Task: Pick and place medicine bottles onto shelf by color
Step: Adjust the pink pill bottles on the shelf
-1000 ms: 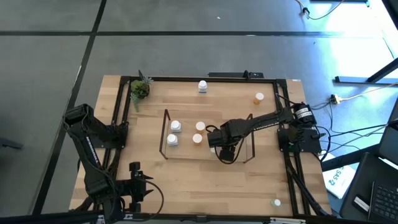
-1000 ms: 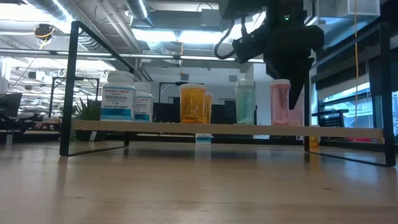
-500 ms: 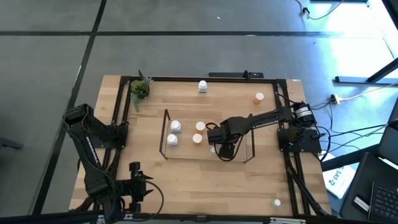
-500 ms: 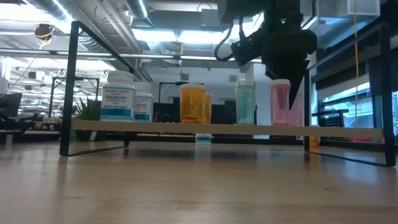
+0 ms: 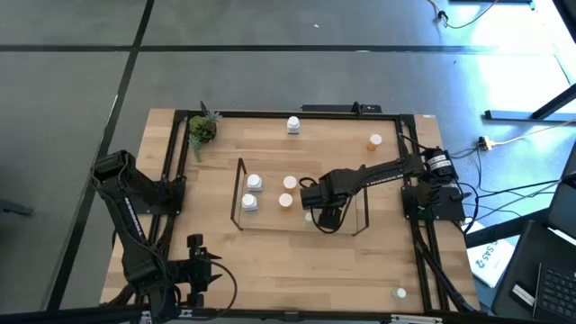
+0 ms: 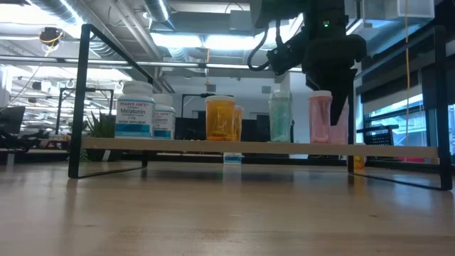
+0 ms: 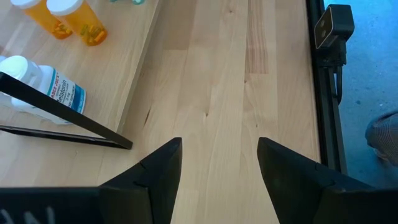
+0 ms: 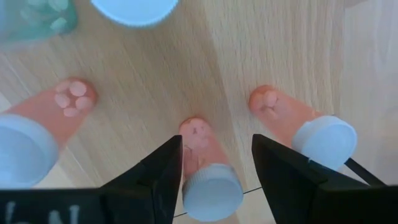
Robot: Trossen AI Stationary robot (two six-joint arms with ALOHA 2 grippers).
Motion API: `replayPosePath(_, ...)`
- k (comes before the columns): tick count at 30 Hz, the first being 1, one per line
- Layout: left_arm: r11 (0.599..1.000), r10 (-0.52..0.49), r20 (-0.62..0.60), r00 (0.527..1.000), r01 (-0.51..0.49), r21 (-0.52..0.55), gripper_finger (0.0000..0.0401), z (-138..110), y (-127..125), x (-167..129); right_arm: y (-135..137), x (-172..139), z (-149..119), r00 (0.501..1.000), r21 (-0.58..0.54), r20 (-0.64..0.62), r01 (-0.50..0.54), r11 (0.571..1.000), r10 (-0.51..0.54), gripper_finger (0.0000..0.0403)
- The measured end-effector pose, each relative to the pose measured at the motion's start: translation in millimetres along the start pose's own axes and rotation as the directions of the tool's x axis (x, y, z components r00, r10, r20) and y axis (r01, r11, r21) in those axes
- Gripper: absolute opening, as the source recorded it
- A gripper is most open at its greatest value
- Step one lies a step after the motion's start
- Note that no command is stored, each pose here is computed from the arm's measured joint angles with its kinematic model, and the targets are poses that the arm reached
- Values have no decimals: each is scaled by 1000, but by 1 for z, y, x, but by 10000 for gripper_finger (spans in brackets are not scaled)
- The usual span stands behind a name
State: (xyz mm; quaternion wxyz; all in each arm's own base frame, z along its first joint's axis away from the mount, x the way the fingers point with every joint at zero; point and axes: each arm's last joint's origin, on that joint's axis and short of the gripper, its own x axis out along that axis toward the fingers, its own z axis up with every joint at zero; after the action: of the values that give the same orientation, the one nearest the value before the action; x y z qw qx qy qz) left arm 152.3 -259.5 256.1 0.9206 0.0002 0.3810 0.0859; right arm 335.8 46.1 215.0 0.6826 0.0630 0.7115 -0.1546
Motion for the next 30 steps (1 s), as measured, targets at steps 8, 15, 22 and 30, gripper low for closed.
replayPosePath(8,1000,0,0,1000,0,0,203,0,0,0,2,-13,7,998,4,54,-25,1000,25,196)
replayPosePath(15,1000,0,0,1000,0,-1,203,0,0,0,3,-34,12,993,-16,104,-47,999,48,196)
replayPosePath(22,1000,0,0,1000,0,0,203,0,0,0,21,-67,6,975,-66,220,27,997,-12,196)
replayPosePath(30,1000,0,0,1000,0,0,203,0,0,0,60,-91,-16,950,-201,312,45,978,20,196)
